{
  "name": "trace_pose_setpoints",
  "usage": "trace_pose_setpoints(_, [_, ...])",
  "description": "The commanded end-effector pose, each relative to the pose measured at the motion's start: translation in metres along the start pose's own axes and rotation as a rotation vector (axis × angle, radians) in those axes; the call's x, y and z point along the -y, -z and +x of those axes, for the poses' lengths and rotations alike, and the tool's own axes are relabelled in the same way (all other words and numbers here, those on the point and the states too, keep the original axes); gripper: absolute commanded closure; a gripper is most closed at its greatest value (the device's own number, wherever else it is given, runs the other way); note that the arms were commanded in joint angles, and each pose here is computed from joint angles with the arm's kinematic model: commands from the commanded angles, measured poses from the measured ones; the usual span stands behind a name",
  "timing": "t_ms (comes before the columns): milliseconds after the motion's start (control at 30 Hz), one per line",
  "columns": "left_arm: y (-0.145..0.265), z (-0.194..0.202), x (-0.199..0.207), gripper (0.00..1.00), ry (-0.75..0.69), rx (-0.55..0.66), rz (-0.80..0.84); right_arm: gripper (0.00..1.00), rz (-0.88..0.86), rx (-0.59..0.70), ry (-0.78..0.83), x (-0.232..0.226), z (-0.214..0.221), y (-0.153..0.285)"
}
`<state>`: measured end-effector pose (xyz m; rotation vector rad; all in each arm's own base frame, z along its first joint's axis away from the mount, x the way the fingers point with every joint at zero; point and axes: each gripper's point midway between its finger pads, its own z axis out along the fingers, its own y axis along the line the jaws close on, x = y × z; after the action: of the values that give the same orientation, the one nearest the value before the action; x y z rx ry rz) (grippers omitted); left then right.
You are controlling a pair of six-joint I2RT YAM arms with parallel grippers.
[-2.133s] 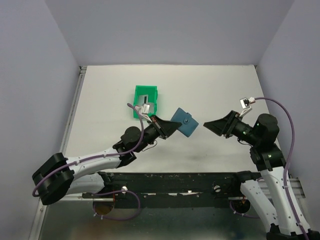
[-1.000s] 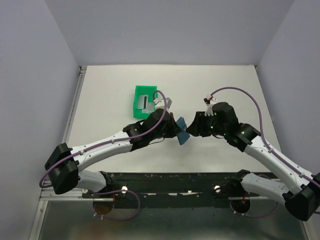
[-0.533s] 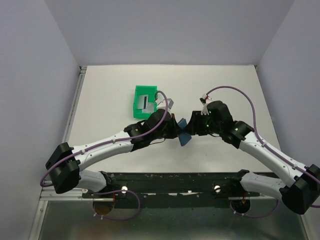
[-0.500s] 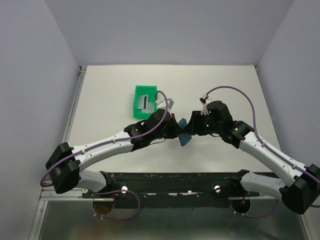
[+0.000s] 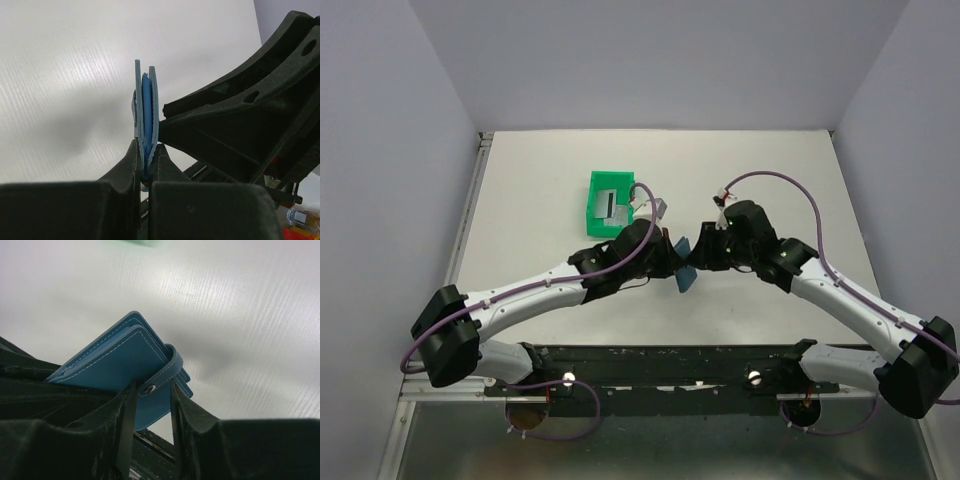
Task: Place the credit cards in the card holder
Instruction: Open the card holder.
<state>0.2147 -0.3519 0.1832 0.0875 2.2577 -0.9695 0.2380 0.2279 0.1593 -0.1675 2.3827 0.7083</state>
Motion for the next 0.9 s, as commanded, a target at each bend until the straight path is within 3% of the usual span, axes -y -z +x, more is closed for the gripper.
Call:
trace_pose_setpoints(0, [0.018,-0.023,0.018,1.0,-0.01,0.087,0.053,0.62,0.227,-0.007,0.014,0.041,0.003,0.003])
trace_pose_setpoints(267, [0.022,-0.024,0.015,1.0,-0.016,0.093,0.044,0.63,0.454,0.0,0.029,0.077,-0.001,0.021])
trace_pose_setpoints(400, [0.018,-0.021,0.01,1.0,-0.018,0.082,0.021,0.62,0.226,0.158,0.039,0.04,-0.021,0.037])
trace_pose_setpoints(533, [0.016,-0.019,0.006,1.0,-0.026,0.068,-0.003,0.52,0.065,0.289,0.032,0.014,-0.037,0.06])
trace_pose_setpoints(667, [0.016,-0.019,0.007,1.0,-0.03,0.067,-0.003,0.38,-0.028,0.268,0.066,-0.003,-0.034,0.062])
trace_pose_setpoints(867, [0.015,-0.018,0.013,1.0,-0.036,0.048,0.022,0.34,-0.117,0.177,0.089,-0.019,-0.022,0.045])
